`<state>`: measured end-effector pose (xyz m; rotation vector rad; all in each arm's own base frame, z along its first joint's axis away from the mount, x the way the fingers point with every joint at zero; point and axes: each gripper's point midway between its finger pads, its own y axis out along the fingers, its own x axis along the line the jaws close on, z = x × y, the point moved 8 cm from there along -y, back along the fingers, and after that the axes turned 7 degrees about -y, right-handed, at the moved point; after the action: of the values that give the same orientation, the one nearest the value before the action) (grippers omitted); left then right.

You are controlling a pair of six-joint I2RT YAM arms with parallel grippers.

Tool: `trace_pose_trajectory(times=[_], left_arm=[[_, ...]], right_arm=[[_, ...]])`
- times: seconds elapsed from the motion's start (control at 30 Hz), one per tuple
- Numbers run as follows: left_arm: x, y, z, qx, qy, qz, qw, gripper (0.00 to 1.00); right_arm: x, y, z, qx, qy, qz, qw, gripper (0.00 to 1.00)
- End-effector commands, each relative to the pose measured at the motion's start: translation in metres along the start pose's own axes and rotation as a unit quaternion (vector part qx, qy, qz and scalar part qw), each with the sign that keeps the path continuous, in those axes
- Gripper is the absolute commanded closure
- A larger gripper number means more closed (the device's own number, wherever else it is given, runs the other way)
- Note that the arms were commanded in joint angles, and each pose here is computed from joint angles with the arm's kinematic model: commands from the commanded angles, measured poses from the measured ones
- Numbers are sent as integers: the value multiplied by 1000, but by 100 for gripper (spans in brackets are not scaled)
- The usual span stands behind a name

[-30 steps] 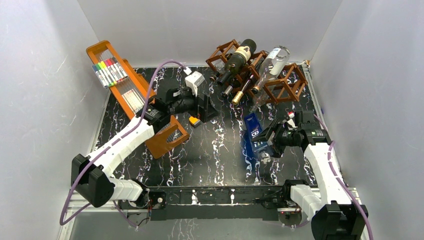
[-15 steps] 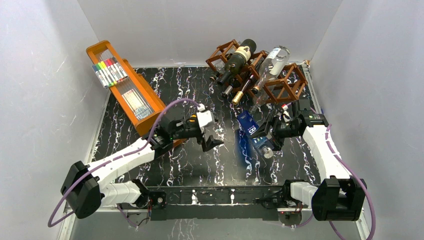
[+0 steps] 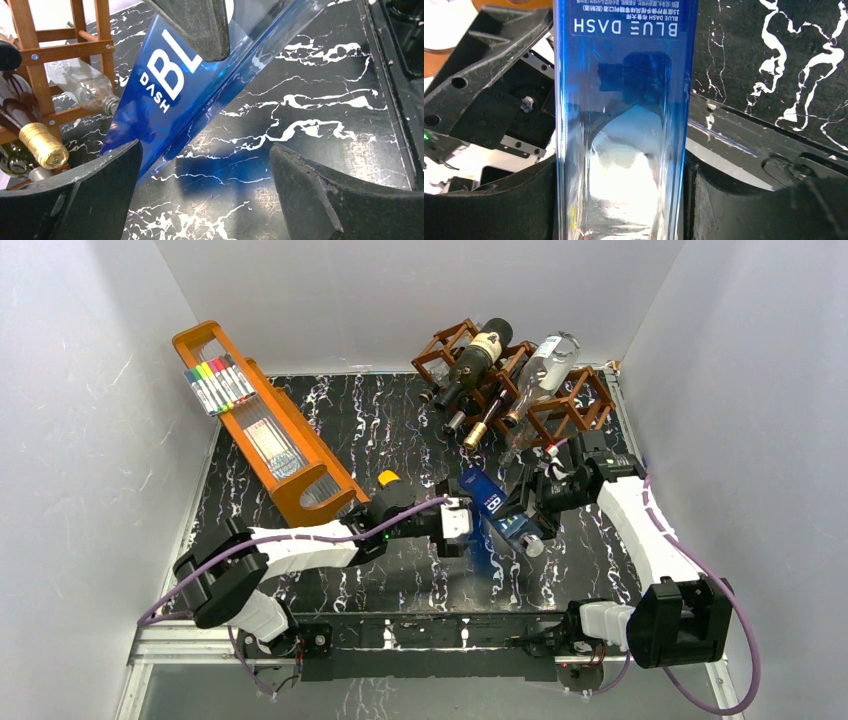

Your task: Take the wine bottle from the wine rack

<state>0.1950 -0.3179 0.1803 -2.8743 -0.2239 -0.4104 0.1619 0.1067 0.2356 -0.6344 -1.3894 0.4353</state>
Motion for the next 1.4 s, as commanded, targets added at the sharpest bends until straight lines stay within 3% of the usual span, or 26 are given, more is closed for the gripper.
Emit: trace_pose_trajectory(times=[0.0, 0.1, 0.2, 0.27, 0.47, 0.6, 0.77, 0.87, 0.9, 0.93, 1.2, 1.37], left_arm=[[12, 5, -41, -66, 75, 29, 995, 2], [2, 9, -39, -40, 45, 101, 993, 2], [-2, 4, -42, -54, 22, 104, 993, 2], [-7, 11, -37, -30, -3, 153, 988, 2], [-6, 27, -33, -11, -16, 185, 983, 3], [-7, 29, -31, -13, -27, 183, 983, 13], [-9, 23, -24, -7, -33, 162, 986, 45], [-10, 18, -22, -14, -32, 139, 990, 60], [-12, 13, -19, -23, -37, 123, 991, 75], [-13, 12, -18, -26, -40, 120, 992, 78], [-16, 8, -8, -47, -51, 89, 994, 96], [-20, 3, -1, -47, -53, 82, 994, 98]], right_arm=[[31, -13, 5, 6, -129, -30, 991, 100], [34, -8, 11, 24, -160, -13, 987, 100], [36, -1, 18, 45, -205, 24, 977, 100], [45, 1, 22, 55, -230, 10, 972, 100], [51, 5, 28, 68, -256, 7, 964, 100], [51, 5, 28, 67, -262, 4, 963, 100], [52, 6, 26, 66, -268, 2, 961, 99], [52, 6, 26, 64, -270, 4, 961, 85], [53, 6, 25, 60, -272, 3, 960, 72], [53, 6, 25, 58, -272, 2, 961, 68], [51, 7, 20, 40, -263, 30, 963, 31], [52, -1, 13, -5, -265, 81, 961, 11]])
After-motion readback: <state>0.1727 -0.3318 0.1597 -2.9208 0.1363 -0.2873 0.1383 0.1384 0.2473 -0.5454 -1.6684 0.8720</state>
